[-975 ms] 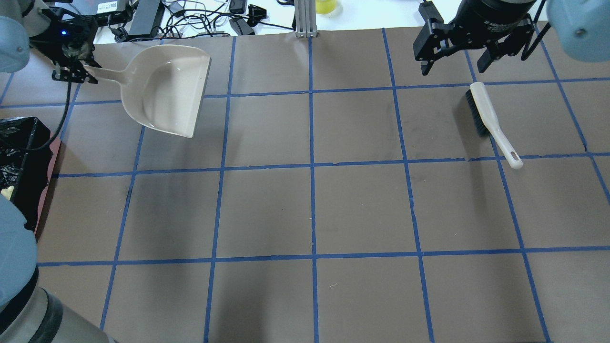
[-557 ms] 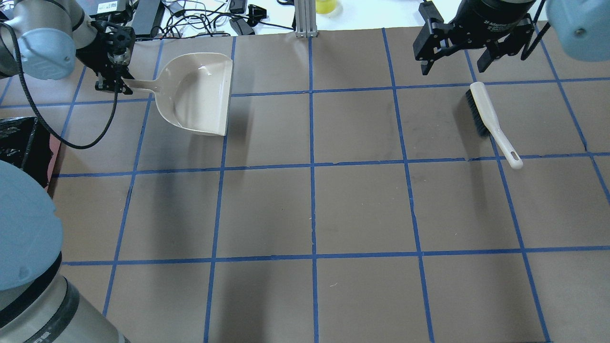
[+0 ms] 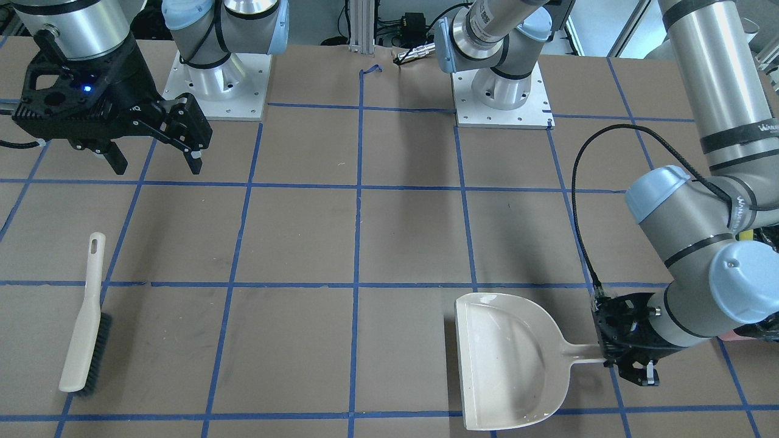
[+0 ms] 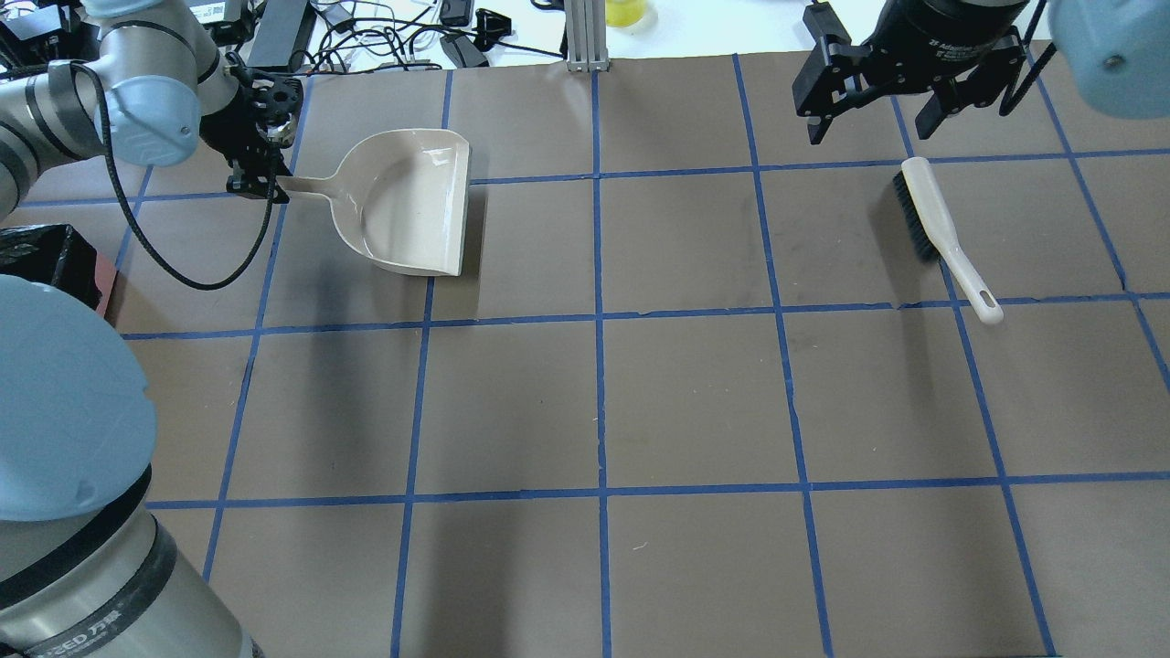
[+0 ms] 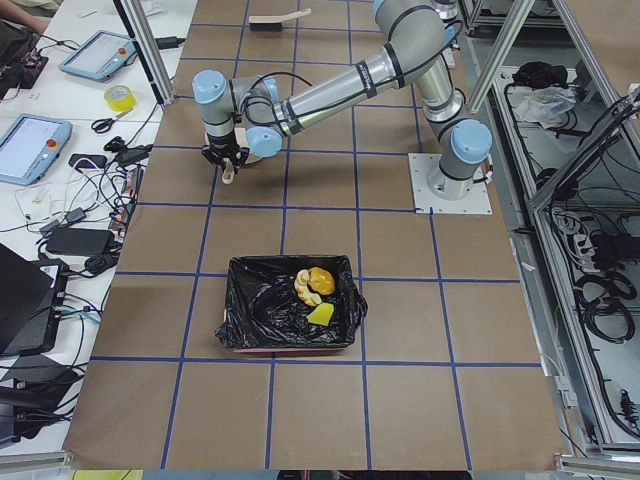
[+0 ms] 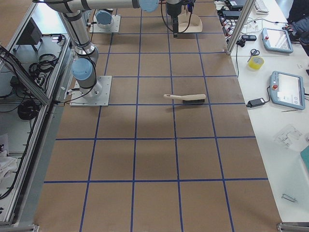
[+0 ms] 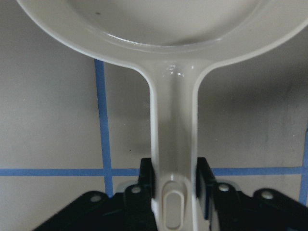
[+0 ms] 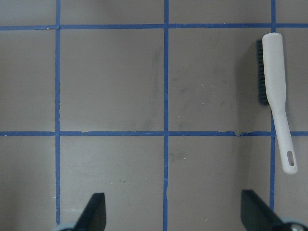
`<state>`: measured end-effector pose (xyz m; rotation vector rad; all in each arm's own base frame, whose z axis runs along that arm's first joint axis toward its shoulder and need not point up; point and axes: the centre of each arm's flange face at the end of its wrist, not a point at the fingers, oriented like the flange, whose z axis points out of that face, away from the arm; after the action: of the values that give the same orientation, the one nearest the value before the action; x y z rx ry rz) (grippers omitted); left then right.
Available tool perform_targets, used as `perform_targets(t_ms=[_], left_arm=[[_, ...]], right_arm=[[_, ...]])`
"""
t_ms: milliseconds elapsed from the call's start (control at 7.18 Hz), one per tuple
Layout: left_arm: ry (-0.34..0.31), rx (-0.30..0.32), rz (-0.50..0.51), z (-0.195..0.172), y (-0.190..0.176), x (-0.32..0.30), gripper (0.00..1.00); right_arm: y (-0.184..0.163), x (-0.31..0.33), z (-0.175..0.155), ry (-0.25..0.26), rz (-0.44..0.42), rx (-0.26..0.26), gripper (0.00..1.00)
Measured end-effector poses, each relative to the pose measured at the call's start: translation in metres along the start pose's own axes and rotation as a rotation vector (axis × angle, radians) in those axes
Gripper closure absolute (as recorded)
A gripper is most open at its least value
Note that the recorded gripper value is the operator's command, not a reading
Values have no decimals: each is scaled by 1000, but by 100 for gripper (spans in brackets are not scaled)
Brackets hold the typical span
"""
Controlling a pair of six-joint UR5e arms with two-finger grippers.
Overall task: Sweep and dump trash into bin
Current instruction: 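Bring the empty dustpan back and lower it onto the table with the left gripper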
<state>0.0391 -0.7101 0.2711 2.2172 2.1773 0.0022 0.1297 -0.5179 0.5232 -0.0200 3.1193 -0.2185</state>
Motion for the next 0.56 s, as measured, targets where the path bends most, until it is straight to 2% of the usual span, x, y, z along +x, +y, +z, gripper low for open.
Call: perform_targets(t_ms=[557], left_arm=[[29,-9,32,16,-18,-1,100]], right_arm=[[0,0,0,0,0,0,0]])
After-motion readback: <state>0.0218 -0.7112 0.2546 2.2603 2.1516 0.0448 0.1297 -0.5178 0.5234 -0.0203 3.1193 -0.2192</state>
